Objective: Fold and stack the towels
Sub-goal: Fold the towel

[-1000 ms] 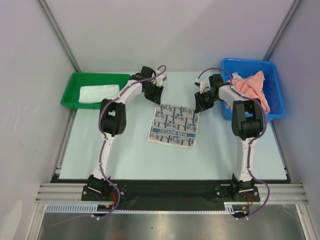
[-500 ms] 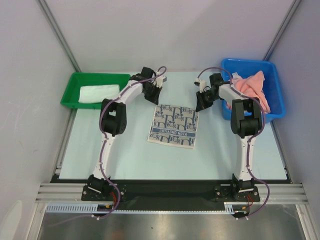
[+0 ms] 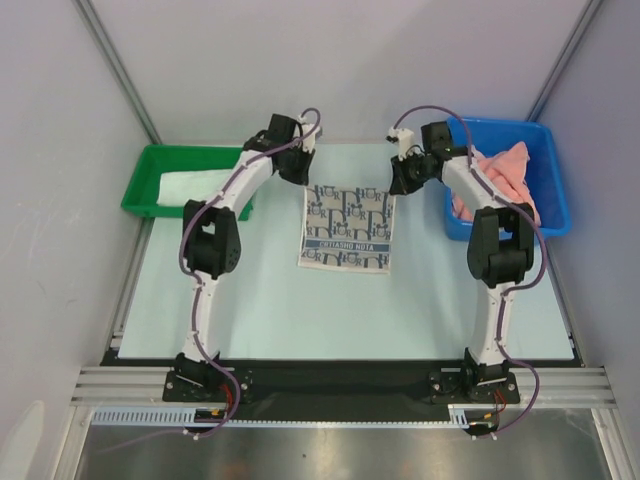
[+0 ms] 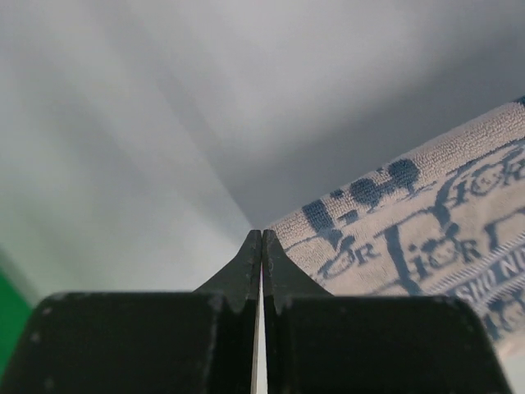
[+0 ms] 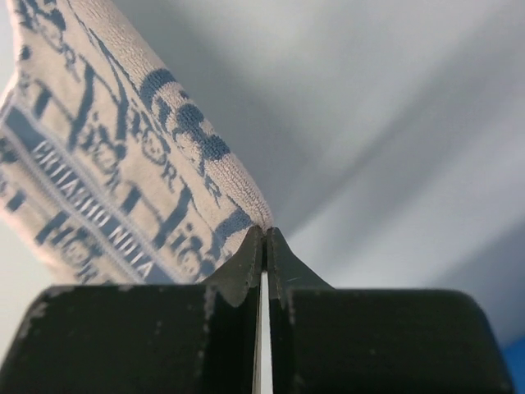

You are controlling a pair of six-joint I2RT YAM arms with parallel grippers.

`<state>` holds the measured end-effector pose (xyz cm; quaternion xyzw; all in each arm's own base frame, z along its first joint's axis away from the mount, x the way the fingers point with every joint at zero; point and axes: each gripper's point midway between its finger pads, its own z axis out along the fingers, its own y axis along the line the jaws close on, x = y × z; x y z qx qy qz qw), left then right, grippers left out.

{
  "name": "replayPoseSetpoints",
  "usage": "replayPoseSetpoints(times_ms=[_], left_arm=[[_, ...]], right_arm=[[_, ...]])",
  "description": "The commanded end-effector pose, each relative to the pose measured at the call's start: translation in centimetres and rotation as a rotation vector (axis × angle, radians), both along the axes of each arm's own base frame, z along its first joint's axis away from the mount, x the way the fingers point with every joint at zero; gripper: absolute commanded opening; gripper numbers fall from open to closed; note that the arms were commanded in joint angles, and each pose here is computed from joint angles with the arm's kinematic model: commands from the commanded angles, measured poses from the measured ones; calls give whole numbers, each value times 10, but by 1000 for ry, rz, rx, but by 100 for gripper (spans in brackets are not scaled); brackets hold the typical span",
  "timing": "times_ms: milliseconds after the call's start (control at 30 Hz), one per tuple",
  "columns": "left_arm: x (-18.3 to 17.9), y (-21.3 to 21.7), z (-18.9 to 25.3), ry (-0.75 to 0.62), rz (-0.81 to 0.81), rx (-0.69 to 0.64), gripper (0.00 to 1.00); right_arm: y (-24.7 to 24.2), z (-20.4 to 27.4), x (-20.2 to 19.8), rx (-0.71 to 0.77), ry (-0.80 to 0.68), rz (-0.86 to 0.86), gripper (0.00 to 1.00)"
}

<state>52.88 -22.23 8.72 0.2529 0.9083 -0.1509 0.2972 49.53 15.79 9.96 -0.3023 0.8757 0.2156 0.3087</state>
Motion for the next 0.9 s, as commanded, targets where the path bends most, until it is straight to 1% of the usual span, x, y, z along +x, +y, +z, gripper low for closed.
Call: replayPoseSetpoints(times_ms=[0, 33, 67, 100, 133, 167, 200, 233, 267, 300, 333, 367, 400, 433, 467, 500, 533, 567, 600, 633, 667, 700, 800, 867], left_arm=[[9, 12, 97, -202, 60, -42, 0], [5, 15, 117, -232, 67, -50, 0], [1, 17, 125, -244, 73, -50, 0], [-6, 19, 124, -234, 71, -49, 0], [-13, 21, 150, -279, 72, -67, 0], [-20, 21, 157, -286, 65, -78, 0], [-30, 21, 157, -279, 60, -81, 0], [-41, 23, 184, -332, 60, -102, 0], [-49, 25, 193, -348, 61, -108, 0], [-60, 24, 189, -335, 54, -102, 0], [-67, 25, 196, -349, 52, -106, 0], [-82, 28, 219, -394, 47, -124, 0], [-93, 26, 214, -378, 33, -121, 0], [-102, 26, 220, -389, 29, -127, 0], [-117, 28, 233, -414, 21, -137, 0], [-129, 25, 226, -397, 6, -136, 0], [-138, 24, 227, -397, 1, -141, 0], [-144, 23, 228, -406, -3, -149, 0], [-160, 20, 226, -403, -14, -165, 0], [-167, 14, 225, -401, -34, -185, 0], [-174, 9, 223, -398, -57, -208, 0], [-181, -1, 213, -385, -76, -244, 2], [-190, -26, 194, -333, -140, -340, 25], [-192, -39, 175, -283, -170, -351, 27]], right_arm=[[-7, 72, 10, -16, -197, -21, 0], [-9, 75, 6, -20, -204, -28, 0], [-9, 97, 1, -17, -252, -34, 0], [-10, 106, -1, -16, -270, -46, 0], [-11, 117, -5, -9, -293, -51, 0], [-10, 119, -12, -6, -298, -51, 0], [-11, 141, -20, 2, -338, -59, 0], [-11, 148, -26, 4, -349, -62, 0], [-9, 148, -35, 0, -341, -60, 0], [-10, 166, -47, 9, -373, -69, 0], [-10, 171, -53, 8, -382, -80, 0], [-10, 178, -62, 11, -392, -83, 0], [-6, 173, -73, 13, -378, -76, 0], [-6, 190, -87, 23, -416, -89, 0], [-5, 191, -96, 23, -414, -92, 0], [1, 185, -108, 24, -398, -78, 0], [1, 197, -122, 37, -425, -85, 0], [5, 199, -131, 47, -427, -75, 0], [7, 201, -140, 61, -431, -66, 0], [13, 191, -149, 64, -408, -48, 0], [14, 195, -156, 85, -414, -49, 0], [16, 190, -160, 93, -395, -47, 0], [20, 173, -171, 89, -333, -49, 0], [28, 166, -178, 98, -301, -33, 0]])
